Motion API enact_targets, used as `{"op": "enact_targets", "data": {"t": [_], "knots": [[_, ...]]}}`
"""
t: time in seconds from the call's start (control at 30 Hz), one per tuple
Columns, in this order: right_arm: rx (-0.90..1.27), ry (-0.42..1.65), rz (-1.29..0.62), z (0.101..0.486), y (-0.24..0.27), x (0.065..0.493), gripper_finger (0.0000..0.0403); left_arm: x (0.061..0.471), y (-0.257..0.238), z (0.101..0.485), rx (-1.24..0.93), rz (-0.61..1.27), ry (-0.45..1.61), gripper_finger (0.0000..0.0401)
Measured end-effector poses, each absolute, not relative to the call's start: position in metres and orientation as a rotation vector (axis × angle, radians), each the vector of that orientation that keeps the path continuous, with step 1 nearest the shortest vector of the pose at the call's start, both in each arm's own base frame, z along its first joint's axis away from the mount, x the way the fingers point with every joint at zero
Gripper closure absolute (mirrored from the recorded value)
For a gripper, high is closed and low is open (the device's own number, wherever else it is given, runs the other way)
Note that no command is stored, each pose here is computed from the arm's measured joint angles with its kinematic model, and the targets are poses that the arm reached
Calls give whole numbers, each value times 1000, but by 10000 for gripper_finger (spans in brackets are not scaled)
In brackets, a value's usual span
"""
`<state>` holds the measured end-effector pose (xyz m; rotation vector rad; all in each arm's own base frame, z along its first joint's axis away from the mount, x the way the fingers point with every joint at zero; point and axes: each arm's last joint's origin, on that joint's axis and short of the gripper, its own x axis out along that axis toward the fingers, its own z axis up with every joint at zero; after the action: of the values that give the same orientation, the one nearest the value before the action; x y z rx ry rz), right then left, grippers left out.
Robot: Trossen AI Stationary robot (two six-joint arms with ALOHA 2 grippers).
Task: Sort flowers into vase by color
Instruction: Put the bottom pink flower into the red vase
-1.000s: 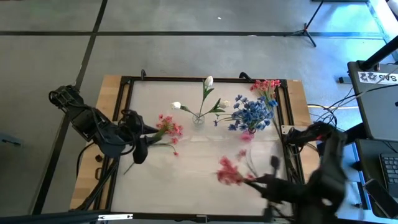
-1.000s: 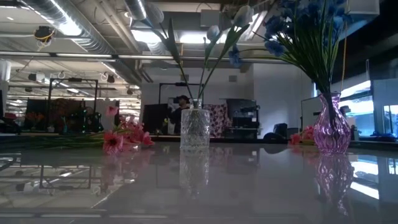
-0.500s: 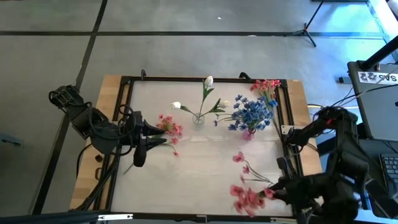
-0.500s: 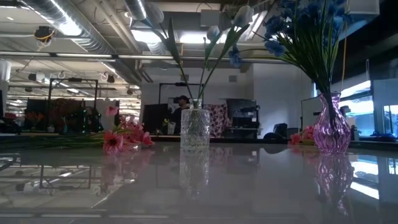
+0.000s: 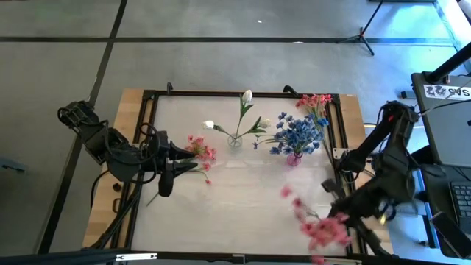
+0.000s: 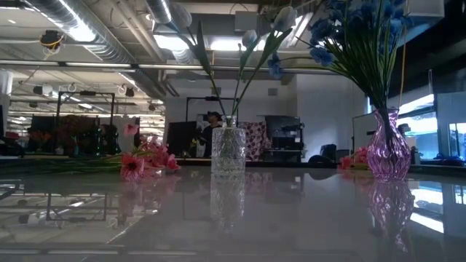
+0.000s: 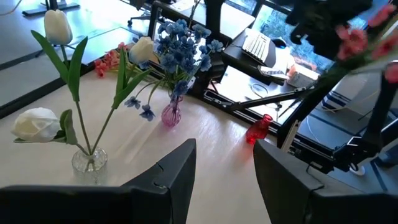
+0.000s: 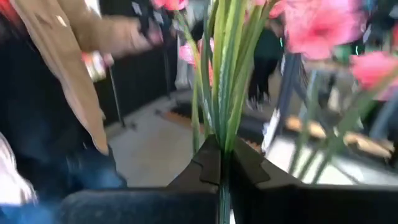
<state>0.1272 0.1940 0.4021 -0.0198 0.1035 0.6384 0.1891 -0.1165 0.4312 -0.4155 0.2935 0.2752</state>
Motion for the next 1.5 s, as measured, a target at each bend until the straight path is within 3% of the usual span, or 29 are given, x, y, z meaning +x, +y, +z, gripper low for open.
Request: {"op": "enact_targets", "data": {"t": [0.33,0.5,0.67,0.9,1.27,1.5], "knots": [[81,-225,850,372,139,88,397,192,-112,431,-424,303,285,245],[78,-268,1010,353,123,73,397,194,-108,431,-432,323,280,245],[71,-304,1054,341,110,64,396,196,-105,431,-454,344,274,245],[28,-293,1118,317,111,62,398,199,-99,431,-491,376,266,245],[27,-276,1217,310,113,60,396,203,-91,431,-512,419,253,245],[-7,-128,1230,296,125,67,393,204,-86,430,-510,444,254,245]]}}
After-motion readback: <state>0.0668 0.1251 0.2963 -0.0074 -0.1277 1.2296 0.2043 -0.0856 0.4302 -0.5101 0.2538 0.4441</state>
